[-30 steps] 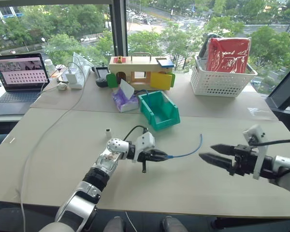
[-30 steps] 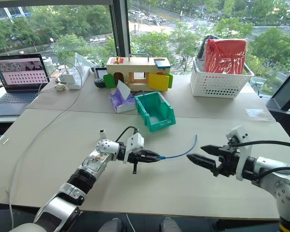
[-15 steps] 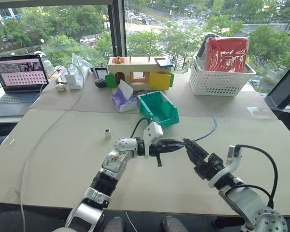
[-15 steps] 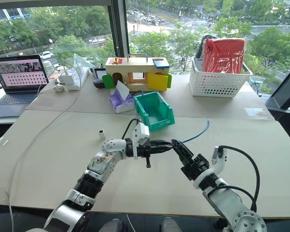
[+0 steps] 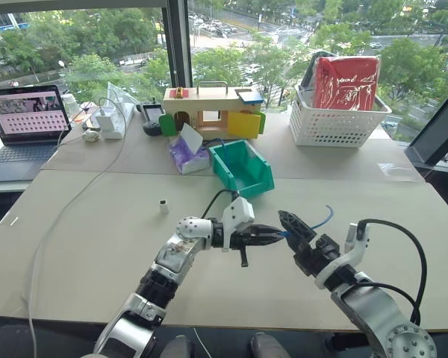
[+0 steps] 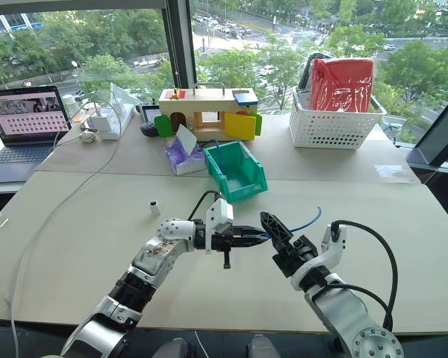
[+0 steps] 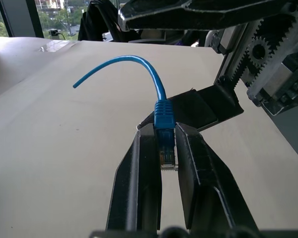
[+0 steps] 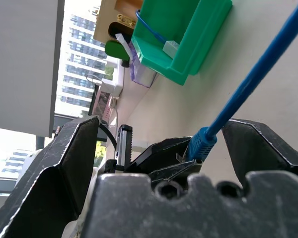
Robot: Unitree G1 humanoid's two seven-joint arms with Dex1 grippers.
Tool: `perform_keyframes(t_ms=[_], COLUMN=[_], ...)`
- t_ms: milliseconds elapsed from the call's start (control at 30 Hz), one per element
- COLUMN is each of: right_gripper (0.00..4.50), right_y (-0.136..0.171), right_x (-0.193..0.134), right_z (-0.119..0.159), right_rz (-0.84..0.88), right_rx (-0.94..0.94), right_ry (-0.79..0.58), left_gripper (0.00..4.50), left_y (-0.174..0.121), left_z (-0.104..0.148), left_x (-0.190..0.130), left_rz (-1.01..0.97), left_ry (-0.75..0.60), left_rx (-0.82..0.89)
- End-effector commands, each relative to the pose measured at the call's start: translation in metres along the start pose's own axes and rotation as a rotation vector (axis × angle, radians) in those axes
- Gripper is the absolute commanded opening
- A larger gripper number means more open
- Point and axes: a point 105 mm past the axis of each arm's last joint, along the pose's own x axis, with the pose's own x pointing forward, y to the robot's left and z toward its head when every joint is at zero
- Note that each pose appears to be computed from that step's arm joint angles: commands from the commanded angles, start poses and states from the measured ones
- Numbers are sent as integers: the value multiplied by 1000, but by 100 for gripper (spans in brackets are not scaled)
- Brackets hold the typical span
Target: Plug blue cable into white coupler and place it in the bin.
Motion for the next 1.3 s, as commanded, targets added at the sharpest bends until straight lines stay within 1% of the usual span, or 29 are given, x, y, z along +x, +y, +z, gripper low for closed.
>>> perform_keyframes(t_ms=[33,67,133,267,300,467,500,567,667,733,767,800,833,867,900,933,967,1033,1067,1100,1167,1300], right_gripper=[279,248,171,42,2,2,0,0,0,0,0,0,0,0,0,0,0,0,0,0,0,0], right_y=[19,19,19,19,19,17,17,17,14,11,10,9,9,9,9,8,7,6,5,4,3,2], right_x=[-3,-3,-4,-4,-4,-3,-3,-2,-3,-4,-4,-3,-2,-1,0,3,4,8,9,10,10,11], right_z=[0,-1,-2,-5,-6,-6,-6,-2,17,22,23,24,24,23,23,21,21,21,22,22,22,22], right_rz=[68,69,68,66,65,57,57,57,52,44,41,39,41,43,45,48,49,55,55,57,59,63], right_rx=[-10,-8,-5,-2,0,1,0,-3,48,61,65,70,72,73,71,68,66,89,104,115,122,122], right_ry=[-17,-15,-10,4,7,13,13,-10,-134,-168,-177,-181,-175,-170,-161,-145,-136,-129,-129,-127,-124,-109], left_gripper=[6,6,6,6,6,6,56,116,224,296,340,370,412,440,446,446,446,446,446,446,446,446], left_y=[0,0,-1,0,0,2,2,-8,-6,6,12,19,27,32,37,49,56,80,86,88,86,65], left_z=[11,11,11,10,11,14,16,20,19,27,33,38,46,52,56,61,64,66,66,67,67,65], left_x=[3,4,4,5,5,6,5,1,-14,-30,-38,-49,-68,-80,-92,-115,-130,-178,-198,-211,-218,-206], left_rz=[-13,-13,-14,-12,-9,6,-6,-72,-77,-13,25,71,140,185,230,347,426,735,873,967,1028,999], left_ry=[-19,-20,-21,-22,-23,-59,-71,-84,-9,-9,-18,-21,-43,-57,-65,-77,-83,-82,-100,-121,-146,-198], left_rx=[42,43,42,41,39,-16,-50,-81,-22,-14,-12,-2,-2,-2,-1,10,19,46,46,39,27,-16])
